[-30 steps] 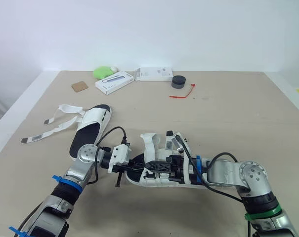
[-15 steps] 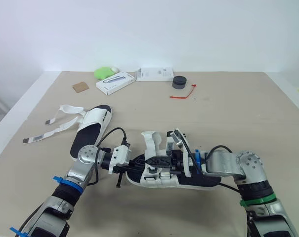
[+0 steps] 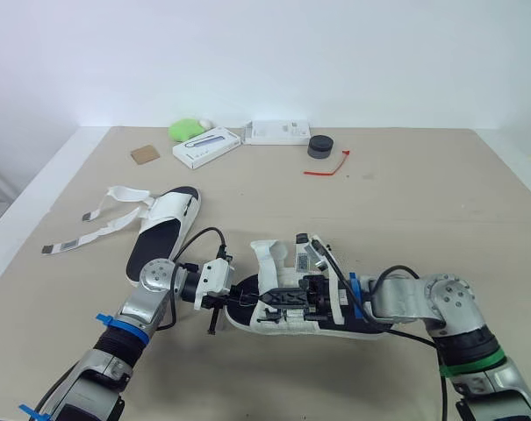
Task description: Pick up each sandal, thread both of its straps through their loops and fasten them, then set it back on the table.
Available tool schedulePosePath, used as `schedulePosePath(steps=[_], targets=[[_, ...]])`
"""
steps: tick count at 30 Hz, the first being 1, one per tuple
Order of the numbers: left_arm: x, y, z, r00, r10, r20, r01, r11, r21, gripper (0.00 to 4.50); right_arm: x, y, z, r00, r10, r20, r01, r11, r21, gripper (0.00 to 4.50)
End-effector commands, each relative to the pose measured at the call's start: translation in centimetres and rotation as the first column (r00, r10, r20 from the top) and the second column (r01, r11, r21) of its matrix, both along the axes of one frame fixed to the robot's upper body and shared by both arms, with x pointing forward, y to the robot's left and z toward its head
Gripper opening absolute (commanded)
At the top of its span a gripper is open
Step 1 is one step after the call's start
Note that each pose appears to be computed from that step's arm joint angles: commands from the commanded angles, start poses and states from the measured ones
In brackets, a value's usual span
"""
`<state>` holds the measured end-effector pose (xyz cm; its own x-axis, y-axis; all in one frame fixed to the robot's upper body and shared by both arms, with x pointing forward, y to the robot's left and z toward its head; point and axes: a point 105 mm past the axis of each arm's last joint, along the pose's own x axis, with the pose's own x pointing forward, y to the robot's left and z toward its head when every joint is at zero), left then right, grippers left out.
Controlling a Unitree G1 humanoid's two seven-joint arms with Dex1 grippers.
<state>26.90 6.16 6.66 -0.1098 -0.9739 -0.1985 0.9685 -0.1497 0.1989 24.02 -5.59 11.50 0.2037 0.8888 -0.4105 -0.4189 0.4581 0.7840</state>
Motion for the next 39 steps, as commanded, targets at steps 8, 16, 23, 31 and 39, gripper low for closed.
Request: schedulePosePath(steps=[8, 16, 23, 31, 39], targets=[[-4.1, 1.4, -8.2, 0.962, -0.010, -0.273, 0.085, 0.961, 0.265, 0.00, -1.4, 0.5, -0.5, 0.993, 0.114, -0.018, -0.115, 0.993, -0.023, 0.08], [-4.5, 1.6, -8.0, 0.959, -0.027, -0.281, 0.106, 0.958, 0.268, 0.00, -1.3, 0.8, -0.5, 0.992, 0.122, 0.008, -0.121, 0.989, -0.085, 0.08], [-4.3, 1.7, -7.6, 0.960, -0.034, -0.277, 0.111, 0.956, 0.270, 0.00, -1.5, 1.4, 0.2, 0.987, 0.150, 0.050, -0.145, 0.985, -0.088, 0.08], [-4.5, 1.8, -7.4, 0.960, -0.037, -0.277, 0.115, 0.955, 0.273, 0.00, -1.5, 1.9, 1.3, 0.993, 0.086, 0.083, -0.087, 0.996, 0.013, 0.08], [-4.6, 1.9, -7.3, 0.958, -0.040, -0.284, 0.121, 0.953, 0.276, 0.00, -2.5, 2.0, 1.6, 0.979, 0.149, 0.141, -0.150, 0.989, -0.004, 0.08]])
